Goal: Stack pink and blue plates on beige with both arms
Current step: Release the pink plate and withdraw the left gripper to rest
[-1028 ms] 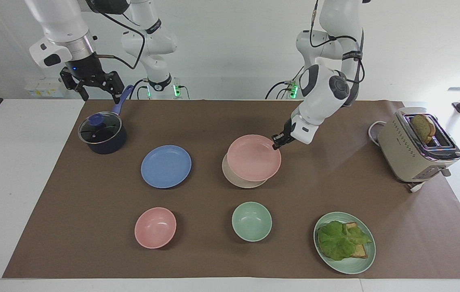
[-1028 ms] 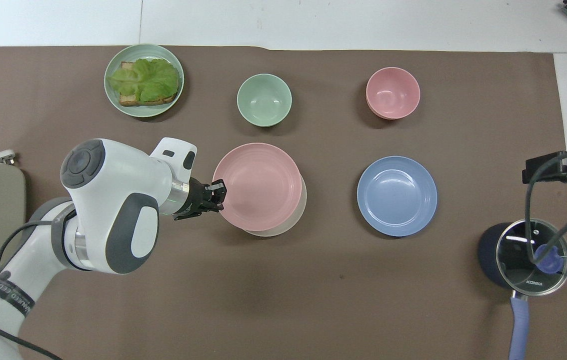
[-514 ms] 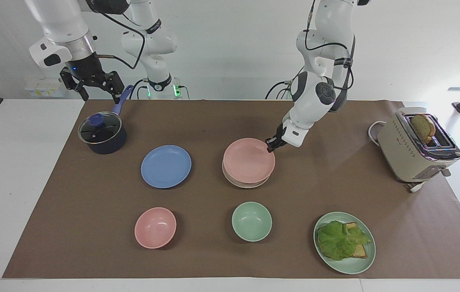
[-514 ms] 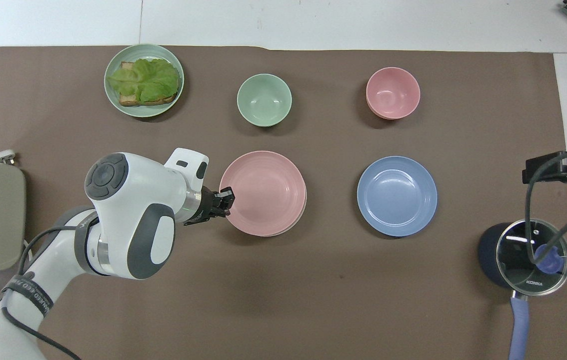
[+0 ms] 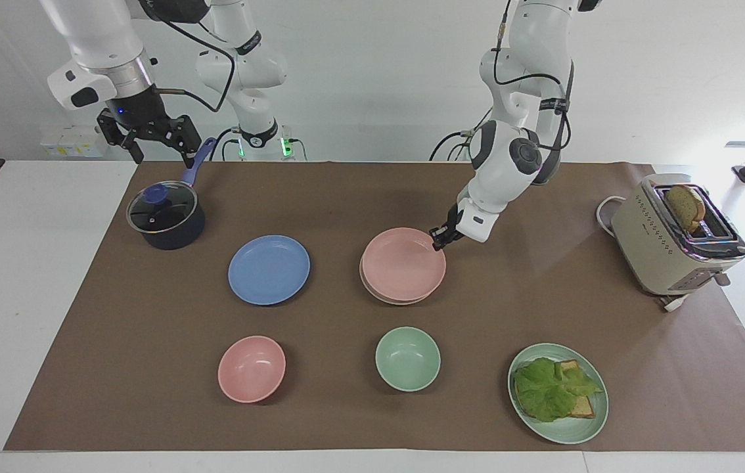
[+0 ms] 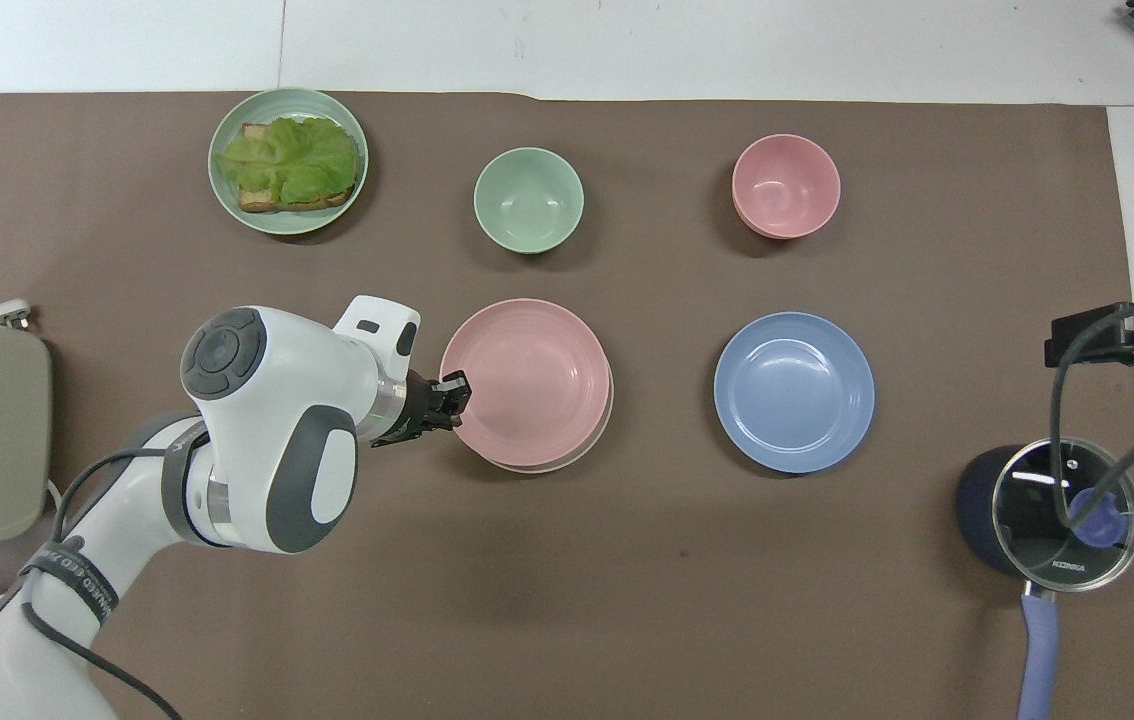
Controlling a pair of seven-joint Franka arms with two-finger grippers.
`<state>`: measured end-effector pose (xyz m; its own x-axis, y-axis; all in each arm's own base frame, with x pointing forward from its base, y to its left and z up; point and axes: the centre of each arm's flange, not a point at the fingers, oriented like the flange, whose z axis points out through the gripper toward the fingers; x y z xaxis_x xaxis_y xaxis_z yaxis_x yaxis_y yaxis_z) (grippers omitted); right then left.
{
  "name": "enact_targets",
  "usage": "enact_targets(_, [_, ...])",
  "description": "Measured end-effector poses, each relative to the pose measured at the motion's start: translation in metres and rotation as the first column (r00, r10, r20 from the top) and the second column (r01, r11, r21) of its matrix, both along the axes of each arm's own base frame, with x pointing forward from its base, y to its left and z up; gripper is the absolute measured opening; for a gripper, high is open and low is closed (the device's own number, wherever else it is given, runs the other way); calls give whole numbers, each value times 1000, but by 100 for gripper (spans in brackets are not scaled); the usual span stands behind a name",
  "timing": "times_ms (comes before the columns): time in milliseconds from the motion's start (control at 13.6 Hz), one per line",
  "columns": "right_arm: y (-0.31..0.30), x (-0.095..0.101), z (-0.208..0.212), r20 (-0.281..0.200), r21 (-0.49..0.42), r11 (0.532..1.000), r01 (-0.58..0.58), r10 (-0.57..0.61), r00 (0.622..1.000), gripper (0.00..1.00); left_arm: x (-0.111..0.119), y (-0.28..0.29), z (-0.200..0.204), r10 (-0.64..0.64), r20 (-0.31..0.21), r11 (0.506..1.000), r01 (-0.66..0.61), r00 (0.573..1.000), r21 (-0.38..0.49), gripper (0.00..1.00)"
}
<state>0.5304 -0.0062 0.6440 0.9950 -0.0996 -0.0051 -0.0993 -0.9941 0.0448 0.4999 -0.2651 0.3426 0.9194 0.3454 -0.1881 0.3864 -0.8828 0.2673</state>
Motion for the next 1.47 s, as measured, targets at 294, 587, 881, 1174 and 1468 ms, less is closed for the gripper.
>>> enact_targets(294, [0, 0, 0, 0, 0, 1000, 0, 0, 1000, 100, 2, 0, -3, 5, 8, 1000, -5, 1000, 1, 7])
enact_targets(587, [0, 0, 0, 0, 0, 1000, 0, 0, 1000, 100, 4, 1, -1, 7, 18, 1000, -7, 1000, -2, 39])
enact_targets(881, [0, 0, 0, 0, 0, 1000, 0, 0, 1000, 100, 22, 12, 26, -8, 38, 1000, 8, 999, 13, 89])
enact_targets(1174, [1, 1, 1, 7, 7, 1000, -22, 22, 1000, 100, 63, 92, 111, -82, 39, 990, 77, 996, 114, 100])
enact_targets(1468, [-11, 4, -3, 28, 23, 1000, -10, 9, 1000, 100, 76, 202, 188, -202, 78, 965, 185, 976, 186, 100])
